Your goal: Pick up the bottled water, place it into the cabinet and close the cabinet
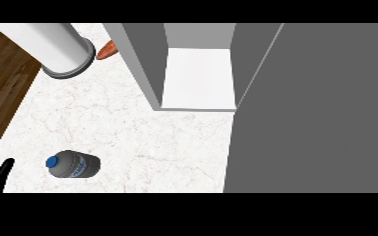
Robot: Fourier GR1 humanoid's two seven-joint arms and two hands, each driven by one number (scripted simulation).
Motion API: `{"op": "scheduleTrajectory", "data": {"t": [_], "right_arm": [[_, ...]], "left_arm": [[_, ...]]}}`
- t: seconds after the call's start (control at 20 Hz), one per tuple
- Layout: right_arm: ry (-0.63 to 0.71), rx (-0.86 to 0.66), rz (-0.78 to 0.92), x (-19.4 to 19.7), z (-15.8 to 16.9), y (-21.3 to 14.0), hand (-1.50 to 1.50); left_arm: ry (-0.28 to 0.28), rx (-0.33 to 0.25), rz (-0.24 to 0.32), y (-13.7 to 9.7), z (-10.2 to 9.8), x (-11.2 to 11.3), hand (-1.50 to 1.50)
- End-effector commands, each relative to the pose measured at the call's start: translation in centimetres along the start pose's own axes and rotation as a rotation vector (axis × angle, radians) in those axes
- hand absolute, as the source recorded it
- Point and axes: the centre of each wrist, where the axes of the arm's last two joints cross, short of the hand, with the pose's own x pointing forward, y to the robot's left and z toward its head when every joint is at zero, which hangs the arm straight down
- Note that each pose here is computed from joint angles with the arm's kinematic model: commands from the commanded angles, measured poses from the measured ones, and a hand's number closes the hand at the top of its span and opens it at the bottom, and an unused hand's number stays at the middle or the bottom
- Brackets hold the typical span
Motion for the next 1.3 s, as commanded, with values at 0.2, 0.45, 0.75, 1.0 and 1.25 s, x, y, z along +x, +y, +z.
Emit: {"op": "scheduleTrajectory", "data": {"t": [0.2, 0.45, 0.75, 1.0, 1.25], "right_arm": [[-0.038, -0.017, -0.019, 2.4, 1.0, 0.7, -1.5], [-0.042, -0.009, -0.017, 3.4, 1.4, 1.2, -1.5], [-0.034, 0.007, -0.01, 4.6, 2.1, 1.0, -1.5], [-0.048, -0.01, -0.008, 4.2, 1.5, 1.5, -1.5], [-0.03, 0.018, -0.016, 5.7, 2.4, 1.0, -1.5]], "left_arm": [[-0.13, -0.034, 0.02, -1.5, 2.3, 4.9, -1.5], [-0.136, -0.021, -0.006, -1.7, 1.9, 5.1, -1.5], [-0.134, 0.007, -0.029, -1.1, 0.5, 3.1, -1.5], [-0.136, 0.023, -0.034, -0.1, 0.9, 2.8, -1.5], [-0.094, 0.046, -0.033, 0.5, -1.3, 0.9, -1.5]]}}
